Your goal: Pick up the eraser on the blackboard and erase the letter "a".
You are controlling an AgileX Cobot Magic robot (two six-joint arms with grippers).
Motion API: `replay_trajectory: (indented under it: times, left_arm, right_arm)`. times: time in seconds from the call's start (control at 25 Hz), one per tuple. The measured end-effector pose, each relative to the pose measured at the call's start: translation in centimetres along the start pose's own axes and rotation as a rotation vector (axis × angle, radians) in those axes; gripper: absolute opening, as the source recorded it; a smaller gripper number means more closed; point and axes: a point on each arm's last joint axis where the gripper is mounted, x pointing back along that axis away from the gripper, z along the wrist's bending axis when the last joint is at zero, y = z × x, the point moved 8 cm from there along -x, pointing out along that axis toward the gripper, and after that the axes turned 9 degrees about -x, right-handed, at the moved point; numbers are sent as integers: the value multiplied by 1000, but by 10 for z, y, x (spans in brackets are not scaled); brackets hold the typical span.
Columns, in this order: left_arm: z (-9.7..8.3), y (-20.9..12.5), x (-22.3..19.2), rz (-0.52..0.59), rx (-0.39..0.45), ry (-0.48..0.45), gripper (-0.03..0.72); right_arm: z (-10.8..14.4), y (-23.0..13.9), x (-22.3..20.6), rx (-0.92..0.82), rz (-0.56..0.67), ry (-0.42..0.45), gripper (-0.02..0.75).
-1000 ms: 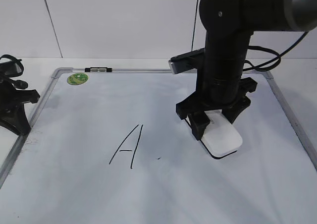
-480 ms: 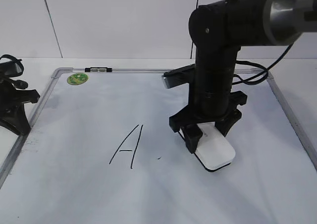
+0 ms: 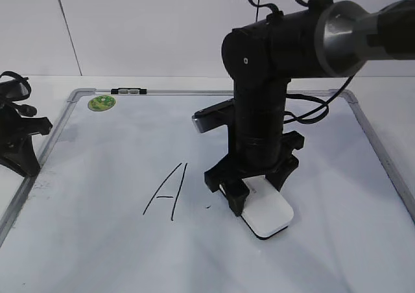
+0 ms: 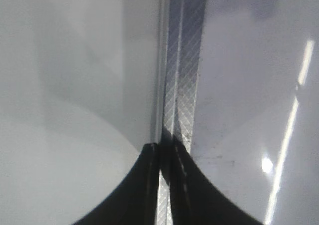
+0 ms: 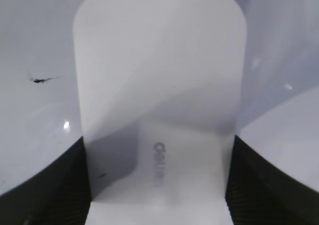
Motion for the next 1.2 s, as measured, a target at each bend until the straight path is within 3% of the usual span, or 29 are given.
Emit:
replay_trajectory:
  times: [0.32,0.92,1.2]
  left_arm:
    - [0,0,0,-2,0,1,27]
    - [0,0,0,-3,1,-1,27]
    - [0,1,0,-3,2,-2,27]
  right_arm:
    - [5,0,-1,12,-4,0,565]
    - [49,-12,-1,128,-9,-5,565]
    - [48,-12,-1,121,-14,-27,565]
